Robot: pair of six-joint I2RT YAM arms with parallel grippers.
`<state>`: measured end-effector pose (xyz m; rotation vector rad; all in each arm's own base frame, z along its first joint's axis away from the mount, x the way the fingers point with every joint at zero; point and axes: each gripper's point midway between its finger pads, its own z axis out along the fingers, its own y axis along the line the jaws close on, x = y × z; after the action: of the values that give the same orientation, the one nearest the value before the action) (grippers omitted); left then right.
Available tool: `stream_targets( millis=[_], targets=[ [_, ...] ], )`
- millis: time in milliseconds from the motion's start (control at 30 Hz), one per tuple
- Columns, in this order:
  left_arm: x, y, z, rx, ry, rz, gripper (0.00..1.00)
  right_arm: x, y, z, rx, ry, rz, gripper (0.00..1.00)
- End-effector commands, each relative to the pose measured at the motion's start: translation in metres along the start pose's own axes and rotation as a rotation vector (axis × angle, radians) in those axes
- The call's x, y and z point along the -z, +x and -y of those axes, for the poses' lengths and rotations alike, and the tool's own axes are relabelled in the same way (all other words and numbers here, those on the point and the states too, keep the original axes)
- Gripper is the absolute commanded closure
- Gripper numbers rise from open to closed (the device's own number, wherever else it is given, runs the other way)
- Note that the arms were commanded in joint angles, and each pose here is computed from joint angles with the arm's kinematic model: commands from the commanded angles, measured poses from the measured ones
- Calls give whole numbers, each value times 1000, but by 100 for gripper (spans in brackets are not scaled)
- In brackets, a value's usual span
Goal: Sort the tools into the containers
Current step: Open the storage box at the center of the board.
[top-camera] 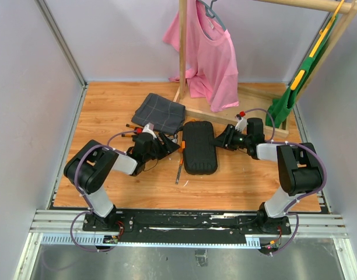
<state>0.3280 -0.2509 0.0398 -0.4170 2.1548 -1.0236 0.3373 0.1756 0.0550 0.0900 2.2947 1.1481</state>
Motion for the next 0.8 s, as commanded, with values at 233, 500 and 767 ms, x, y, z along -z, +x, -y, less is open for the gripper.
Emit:
stream_targets(
  millis=[233,500,767],
  targets=[
    [7,5,2,11,51,0,32,11,67,66,-90,258,-168,70],
    [9,6,25,12,174,-12,13,11,67,66,-88,257,-169,71],
    [4,15,34,55,250,-52,5,11,67,66,-88,257,-169,70]
  ],
)
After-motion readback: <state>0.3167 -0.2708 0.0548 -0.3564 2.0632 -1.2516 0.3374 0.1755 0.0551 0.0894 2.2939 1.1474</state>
